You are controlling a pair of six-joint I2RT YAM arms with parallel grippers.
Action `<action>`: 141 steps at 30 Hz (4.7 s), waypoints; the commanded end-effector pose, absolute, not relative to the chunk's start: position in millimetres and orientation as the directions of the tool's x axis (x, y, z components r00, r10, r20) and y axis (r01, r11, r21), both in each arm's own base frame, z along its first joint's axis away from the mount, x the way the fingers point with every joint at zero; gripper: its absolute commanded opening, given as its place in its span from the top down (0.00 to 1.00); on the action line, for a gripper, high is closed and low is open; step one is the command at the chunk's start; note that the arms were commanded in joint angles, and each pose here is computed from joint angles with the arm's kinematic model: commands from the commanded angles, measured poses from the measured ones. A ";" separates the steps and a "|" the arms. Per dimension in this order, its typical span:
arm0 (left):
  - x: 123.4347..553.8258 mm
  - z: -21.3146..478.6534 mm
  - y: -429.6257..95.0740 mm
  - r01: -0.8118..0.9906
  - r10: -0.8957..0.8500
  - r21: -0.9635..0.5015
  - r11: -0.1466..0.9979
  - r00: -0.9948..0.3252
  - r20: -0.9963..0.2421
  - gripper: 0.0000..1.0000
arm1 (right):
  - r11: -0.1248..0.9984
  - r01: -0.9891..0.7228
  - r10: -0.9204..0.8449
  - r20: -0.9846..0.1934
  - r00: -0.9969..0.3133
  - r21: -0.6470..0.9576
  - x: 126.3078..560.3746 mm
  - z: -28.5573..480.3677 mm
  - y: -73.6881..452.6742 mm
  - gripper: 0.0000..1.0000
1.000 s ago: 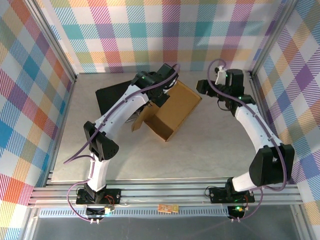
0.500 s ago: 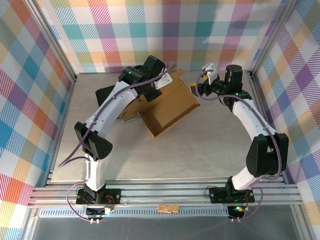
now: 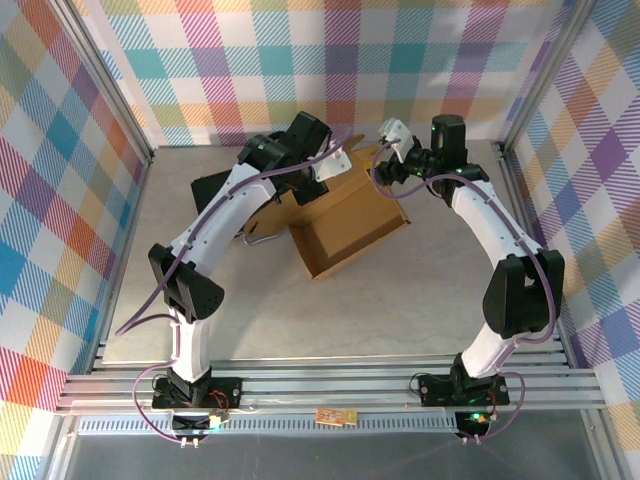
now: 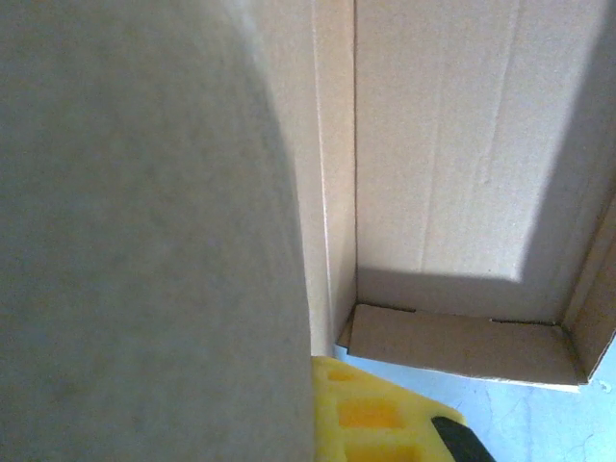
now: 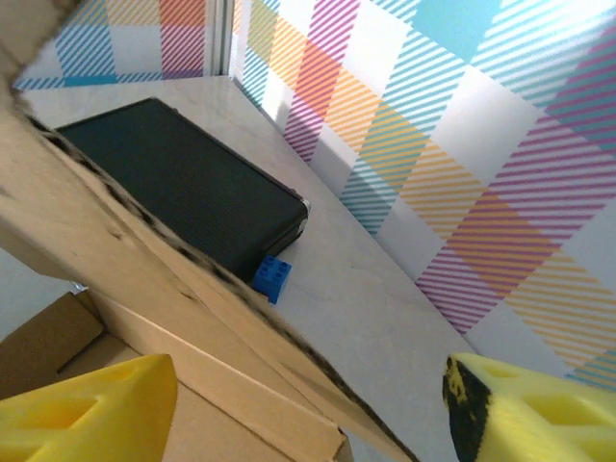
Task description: Fold the paper box
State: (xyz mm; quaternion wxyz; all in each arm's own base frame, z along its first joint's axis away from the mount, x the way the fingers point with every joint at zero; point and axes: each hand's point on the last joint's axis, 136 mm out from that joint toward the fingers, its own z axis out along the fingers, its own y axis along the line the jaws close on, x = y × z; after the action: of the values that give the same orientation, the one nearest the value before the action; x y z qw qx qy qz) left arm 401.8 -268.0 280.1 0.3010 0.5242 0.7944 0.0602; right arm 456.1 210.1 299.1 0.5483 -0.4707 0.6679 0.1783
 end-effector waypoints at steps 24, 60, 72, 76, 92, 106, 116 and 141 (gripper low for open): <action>413.7 387.0 -239.4 0.350 0.402 0.256 0.901 -0.455 -0.794 0.25 | 0.586 -0.773 -0.407 -0.913 -0.019 -0.245 439.9 281.1 209.8 1.00; 431.9 235.4 -131.3 0.348 -0.005 -0.218 0.912 -0.520 -0.854 0.32 | 0.578 -0.809 -0.361 -0.922 -0.140 -0.104 446.8 248.7 185.1 1.00; 440.7 226.7 -141.3 0.248 -0.046 -0.230 0.941 -0.580 -0.814 0.56 | 0.615 -0.784 -0.338 -0.925 -0.173 -0.078 457.7 244.8 183.0 1.00; 436.1 213.6 -151.6 0.226 -0.065 -0.257 0.940 -0.620 -0.782 0.58 | 0.630 -0.774 -0.323 -0.929 -0.180 -0.069 460.8 244.4 181.9 1.00; 452.1 204.8 -162.4 0.098 -0.204 -0.346 0.933 -0.647 -0.734 0.86 | 0.659 -0.750 -0.310 -0.928 -0.206 -0.054 462.0 240.7 179.2 1.00; 430.0 200.6 -168.4 -0.239 -0.353 -0.260 0.936 -0.653 -0.670 1.00 | 0.859 -0.510 -0.157 -0.928 -0.337 0.040 461.7 232.3 158.3 0.96; 420.9 198.9 -185.8 -0.190 -0.202 -0.104 0.976 -0.628 -0.751 1.00 | 0.894 -0.399 -0.001 -0.889 -0.458 0.205 447.4 234.6 152.2 0.74; 393.7 225.9 -200.8 0.113 0.151 0.115 0.987 -0.403 -0.903 1.00 | 0.612 0.366 0.745 -0.356 -0.565 0.701 407.3 309.8 59.7 0.17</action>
State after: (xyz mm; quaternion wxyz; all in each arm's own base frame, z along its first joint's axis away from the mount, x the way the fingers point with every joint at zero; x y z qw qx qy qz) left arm 397.7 -195.5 208.6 0.5147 0.0691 0.8540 0.0310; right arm 399.3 70.8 341.0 0.4179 0.2479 0.8270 0.2826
